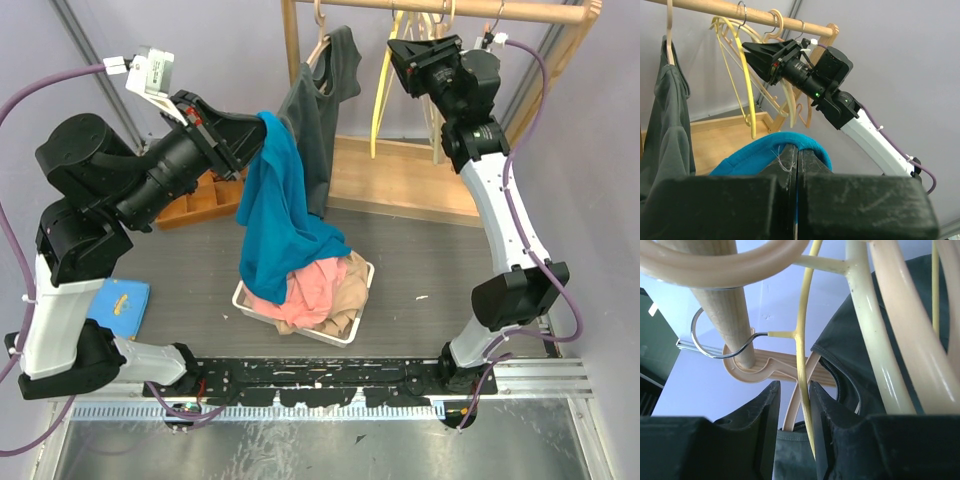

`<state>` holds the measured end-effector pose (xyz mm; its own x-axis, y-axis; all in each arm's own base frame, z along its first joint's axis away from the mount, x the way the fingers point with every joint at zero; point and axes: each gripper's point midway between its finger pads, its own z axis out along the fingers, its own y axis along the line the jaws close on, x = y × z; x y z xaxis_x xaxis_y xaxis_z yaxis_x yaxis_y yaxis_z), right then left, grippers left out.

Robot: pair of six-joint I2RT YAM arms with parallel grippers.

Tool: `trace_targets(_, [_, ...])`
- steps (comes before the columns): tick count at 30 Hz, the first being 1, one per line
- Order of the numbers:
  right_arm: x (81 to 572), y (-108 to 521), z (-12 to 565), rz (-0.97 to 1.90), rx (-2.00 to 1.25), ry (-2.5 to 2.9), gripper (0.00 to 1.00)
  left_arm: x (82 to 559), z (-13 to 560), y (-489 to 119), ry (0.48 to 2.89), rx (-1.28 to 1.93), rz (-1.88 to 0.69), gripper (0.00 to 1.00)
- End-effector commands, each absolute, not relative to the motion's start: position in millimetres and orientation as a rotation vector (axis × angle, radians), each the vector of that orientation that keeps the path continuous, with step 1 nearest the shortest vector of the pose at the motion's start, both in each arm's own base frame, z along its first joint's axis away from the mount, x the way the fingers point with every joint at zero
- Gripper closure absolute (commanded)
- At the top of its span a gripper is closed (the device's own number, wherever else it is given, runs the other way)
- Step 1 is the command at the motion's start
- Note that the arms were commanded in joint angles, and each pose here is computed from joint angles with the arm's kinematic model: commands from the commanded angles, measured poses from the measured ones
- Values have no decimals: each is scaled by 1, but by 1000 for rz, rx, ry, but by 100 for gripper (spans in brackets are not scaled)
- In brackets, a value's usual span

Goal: Remove the t-shirt from the hanger
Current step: Place the hanger on the clothesline, then place the T-shirt in the bin.

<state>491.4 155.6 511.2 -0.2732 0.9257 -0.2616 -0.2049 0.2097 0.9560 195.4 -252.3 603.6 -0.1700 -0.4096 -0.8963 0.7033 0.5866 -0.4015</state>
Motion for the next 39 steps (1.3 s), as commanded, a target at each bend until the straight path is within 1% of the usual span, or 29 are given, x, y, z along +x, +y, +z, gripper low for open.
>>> trace_targets(1, [467,146,546,1313,706,1315,64,187,625,-242,1351,239,-1046,100])
trace_targets(8, [444,139,568,1262,635,1281,64,186,631,-239,1330,232,-1048,100])
trace_targets(13, [425,134,586,1212,567,1263,63,185,645,-239,1285,226,-1065,100])
trace_targets(23, [372,119,623,1061,407,1206,61,170,712,-223,1013,155,-1166,100])
trace_targets(26, [358,113,629,998,366,1196,55,164,732,-216,932,128,-1196,100])
trace_targets(31, [337,101,625,885,331,1217,53,151,764,-203,799,91,-1256,100])
trace_targets(36, [314,90,612,789,313,1246,42,136,785,-191,709,70,-1326,100])
trace_targets(39, [302,86,603,760,305,1269,39,127,796,-181,658,47,-1368,100])
